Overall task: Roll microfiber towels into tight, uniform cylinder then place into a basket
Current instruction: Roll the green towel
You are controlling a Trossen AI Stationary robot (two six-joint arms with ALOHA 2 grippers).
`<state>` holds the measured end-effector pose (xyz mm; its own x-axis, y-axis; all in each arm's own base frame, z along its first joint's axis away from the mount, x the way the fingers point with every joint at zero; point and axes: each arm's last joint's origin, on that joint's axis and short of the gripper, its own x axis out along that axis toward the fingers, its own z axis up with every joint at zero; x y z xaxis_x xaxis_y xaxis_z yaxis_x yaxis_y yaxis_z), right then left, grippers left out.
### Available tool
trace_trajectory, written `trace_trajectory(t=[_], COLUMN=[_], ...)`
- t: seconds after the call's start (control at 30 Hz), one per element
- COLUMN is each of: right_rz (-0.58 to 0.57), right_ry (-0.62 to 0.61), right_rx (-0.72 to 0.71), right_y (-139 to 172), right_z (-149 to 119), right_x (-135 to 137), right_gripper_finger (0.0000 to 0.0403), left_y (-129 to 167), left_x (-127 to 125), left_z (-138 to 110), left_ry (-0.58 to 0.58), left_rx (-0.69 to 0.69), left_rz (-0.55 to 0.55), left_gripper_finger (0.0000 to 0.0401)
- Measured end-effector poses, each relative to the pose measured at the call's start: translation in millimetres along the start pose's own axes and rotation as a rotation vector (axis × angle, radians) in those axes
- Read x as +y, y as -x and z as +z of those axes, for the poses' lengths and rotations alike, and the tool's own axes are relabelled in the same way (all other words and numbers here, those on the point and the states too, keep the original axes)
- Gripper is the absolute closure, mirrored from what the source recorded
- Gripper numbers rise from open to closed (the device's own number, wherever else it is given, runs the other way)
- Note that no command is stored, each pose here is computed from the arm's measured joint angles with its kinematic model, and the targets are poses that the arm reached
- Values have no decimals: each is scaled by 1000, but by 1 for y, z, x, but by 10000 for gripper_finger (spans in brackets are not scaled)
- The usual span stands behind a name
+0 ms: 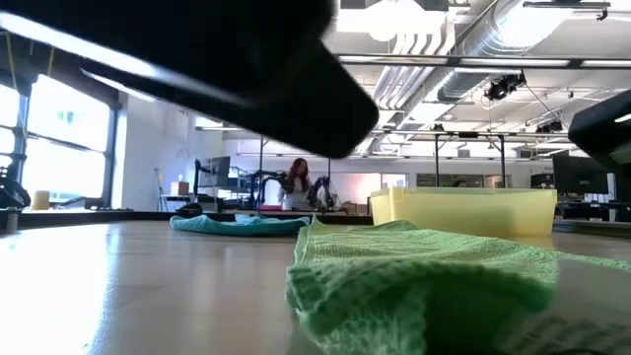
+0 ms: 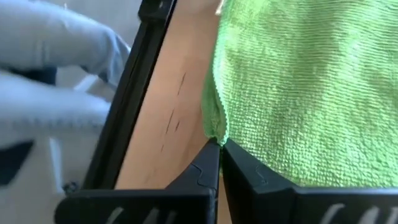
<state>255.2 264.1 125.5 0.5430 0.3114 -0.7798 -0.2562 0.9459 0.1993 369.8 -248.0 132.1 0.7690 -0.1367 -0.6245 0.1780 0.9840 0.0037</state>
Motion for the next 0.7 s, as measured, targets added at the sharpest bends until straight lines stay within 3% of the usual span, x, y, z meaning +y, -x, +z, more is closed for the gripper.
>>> trace_trajectory(t=[0.43,0.7], right_rz=[-47,-135], right_ry=[-360,-490], right_rx=[-46,-42], right_y=[7,8], right_z=[7,8], right_x=[-6,-18], right_gripper_finger=[403,403], left_y=[5,5], left_x=[-1,1], left_z=[13,10], left_ry=[-203,-226], left_rx=[31,66], left_rz=[130,137], left_gripper_finger=[276,276])
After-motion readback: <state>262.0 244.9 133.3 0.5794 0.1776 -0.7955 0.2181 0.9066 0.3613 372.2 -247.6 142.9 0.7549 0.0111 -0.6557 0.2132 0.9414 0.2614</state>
